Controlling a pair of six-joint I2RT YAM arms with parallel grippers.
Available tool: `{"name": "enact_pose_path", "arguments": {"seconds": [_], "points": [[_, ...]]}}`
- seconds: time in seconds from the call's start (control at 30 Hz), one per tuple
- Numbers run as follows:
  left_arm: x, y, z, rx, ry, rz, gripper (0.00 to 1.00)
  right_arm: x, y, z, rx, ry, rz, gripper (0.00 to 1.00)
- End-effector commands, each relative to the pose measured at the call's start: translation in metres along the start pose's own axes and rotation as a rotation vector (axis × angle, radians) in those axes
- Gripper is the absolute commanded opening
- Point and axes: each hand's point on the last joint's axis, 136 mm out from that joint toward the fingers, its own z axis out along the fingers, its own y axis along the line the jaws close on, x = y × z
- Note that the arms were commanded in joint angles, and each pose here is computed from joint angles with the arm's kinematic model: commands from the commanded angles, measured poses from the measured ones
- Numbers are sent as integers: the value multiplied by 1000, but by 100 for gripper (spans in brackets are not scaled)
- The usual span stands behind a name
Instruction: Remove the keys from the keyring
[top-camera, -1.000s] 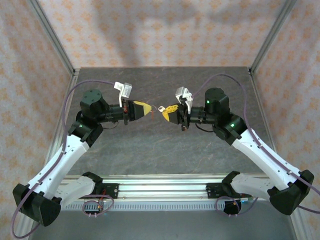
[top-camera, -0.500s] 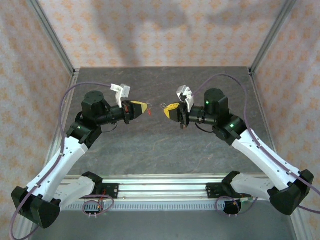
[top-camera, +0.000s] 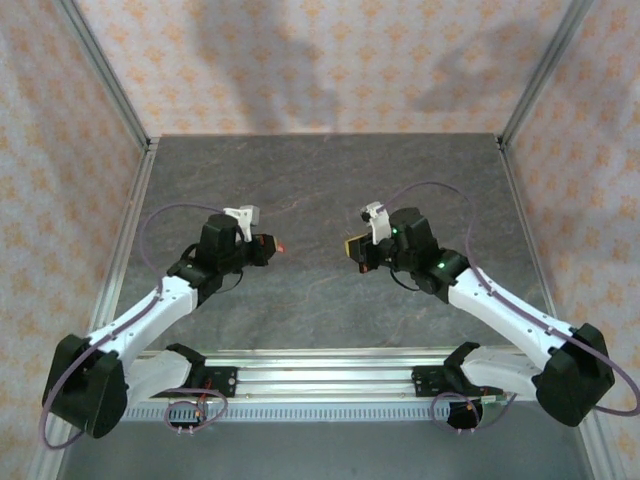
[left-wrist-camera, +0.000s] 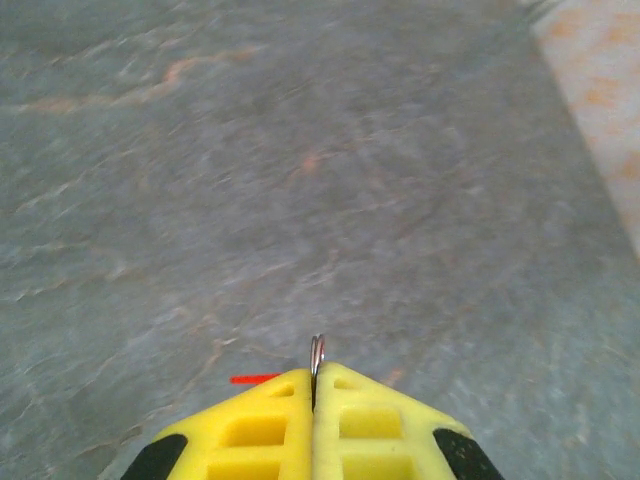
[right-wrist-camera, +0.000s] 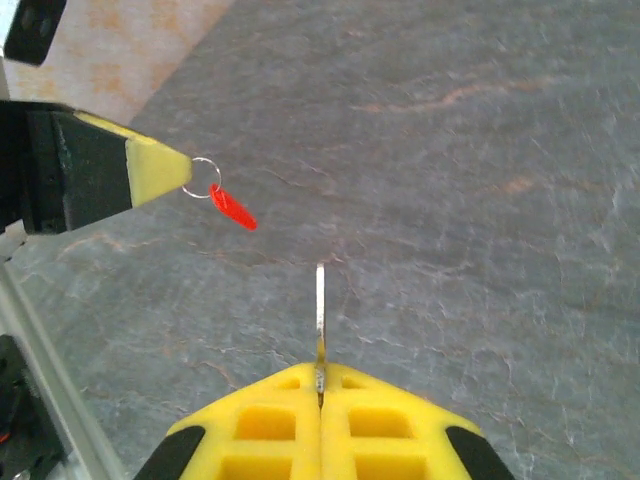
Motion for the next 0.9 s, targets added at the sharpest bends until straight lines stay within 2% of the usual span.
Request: {"name": "enact_pose_path", "arguments": {"seconds": [0.0, 0.23, 0.3, 0.37, 0.57, 0.87], "points": [[-19, 21, 12, -75, -132, -47, 0, -8, -13, 6, 52, -66, 55, 0], [-3, 59, 38, -205, -124, -72, 1, 15, -34, 21, 112, -47, 129, 0], [0, 67, 40, -234, -122, -80, 8, 19, -39, 25, 127, -37, 144, 0], [-1, 70, 38, -252, -127, -77, 22, 25, -46, 31, 144, -20, 161, 0], [-12, 66, 14, -280, -165, -39, 29, 30, -78, 38, 187, -28, 272, 0], [-26, 34, -37, -187, -221, -13, 39, 43, -133, 62, 212, -6, 467, 0]]}}
